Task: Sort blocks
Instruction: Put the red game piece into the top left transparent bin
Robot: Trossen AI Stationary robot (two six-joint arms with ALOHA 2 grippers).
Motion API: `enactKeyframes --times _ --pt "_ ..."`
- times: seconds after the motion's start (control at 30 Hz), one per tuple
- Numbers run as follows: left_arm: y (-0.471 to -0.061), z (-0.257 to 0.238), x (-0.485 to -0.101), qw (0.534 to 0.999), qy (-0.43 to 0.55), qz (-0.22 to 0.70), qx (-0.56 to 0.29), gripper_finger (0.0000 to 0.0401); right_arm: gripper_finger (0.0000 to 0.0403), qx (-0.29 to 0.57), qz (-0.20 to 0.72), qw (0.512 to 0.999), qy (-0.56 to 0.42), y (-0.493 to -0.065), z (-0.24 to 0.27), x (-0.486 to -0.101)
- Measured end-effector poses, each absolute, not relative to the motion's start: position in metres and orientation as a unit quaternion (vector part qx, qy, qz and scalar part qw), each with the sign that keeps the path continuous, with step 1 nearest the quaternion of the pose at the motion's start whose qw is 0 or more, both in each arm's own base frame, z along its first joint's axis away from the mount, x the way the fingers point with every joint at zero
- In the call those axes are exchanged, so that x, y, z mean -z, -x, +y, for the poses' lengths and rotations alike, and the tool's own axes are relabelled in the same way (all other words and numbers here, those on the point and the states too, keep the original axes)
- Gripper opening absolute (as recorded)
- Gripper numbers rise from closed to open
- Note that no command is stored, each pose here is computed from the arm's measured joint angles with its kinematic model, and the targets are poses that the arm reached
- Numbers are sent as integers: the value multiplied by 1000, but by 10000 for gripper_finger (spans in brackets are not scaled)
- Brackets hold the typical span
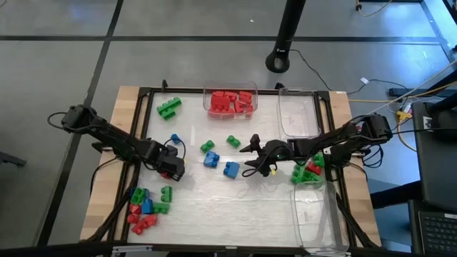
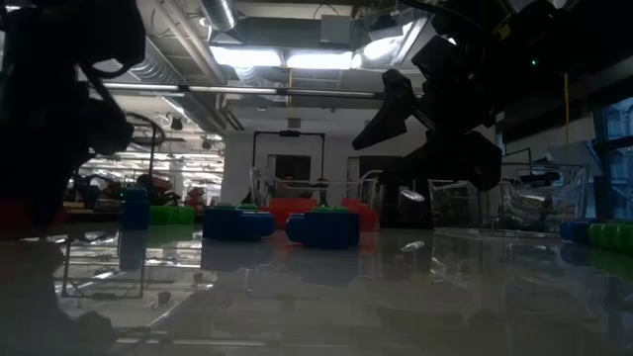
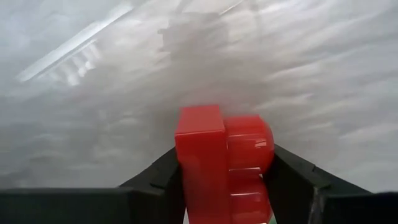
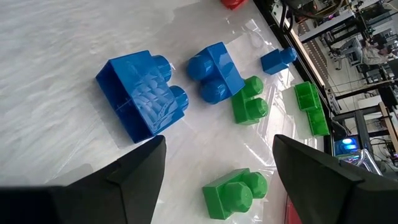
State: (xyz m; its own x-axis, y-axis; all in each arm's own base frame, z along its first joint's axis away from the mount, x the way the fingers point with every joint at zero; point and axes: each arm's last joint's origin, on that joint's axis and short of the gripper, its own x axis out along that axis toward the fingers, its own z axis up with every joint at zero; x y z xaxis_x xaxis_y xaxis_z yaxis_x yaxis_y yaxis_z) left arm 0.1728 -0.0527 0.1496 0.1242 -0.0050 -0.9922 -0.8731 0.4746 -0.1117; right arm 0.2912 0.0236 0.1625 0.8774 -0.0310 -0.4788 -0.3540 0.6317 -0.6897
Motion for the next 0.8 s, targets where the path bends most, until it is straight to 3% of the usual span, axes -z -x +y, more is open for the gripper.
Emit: enactKeyframes --times 0.33,0.8 --pt "-195 -57 -180 693 375 538 -298 159 293 -92 230 874 419 -291 24 -163" --pt "-248 -13 -251 849 267 367 -272 157 293 -92 230 873 419 -291 23 -163"
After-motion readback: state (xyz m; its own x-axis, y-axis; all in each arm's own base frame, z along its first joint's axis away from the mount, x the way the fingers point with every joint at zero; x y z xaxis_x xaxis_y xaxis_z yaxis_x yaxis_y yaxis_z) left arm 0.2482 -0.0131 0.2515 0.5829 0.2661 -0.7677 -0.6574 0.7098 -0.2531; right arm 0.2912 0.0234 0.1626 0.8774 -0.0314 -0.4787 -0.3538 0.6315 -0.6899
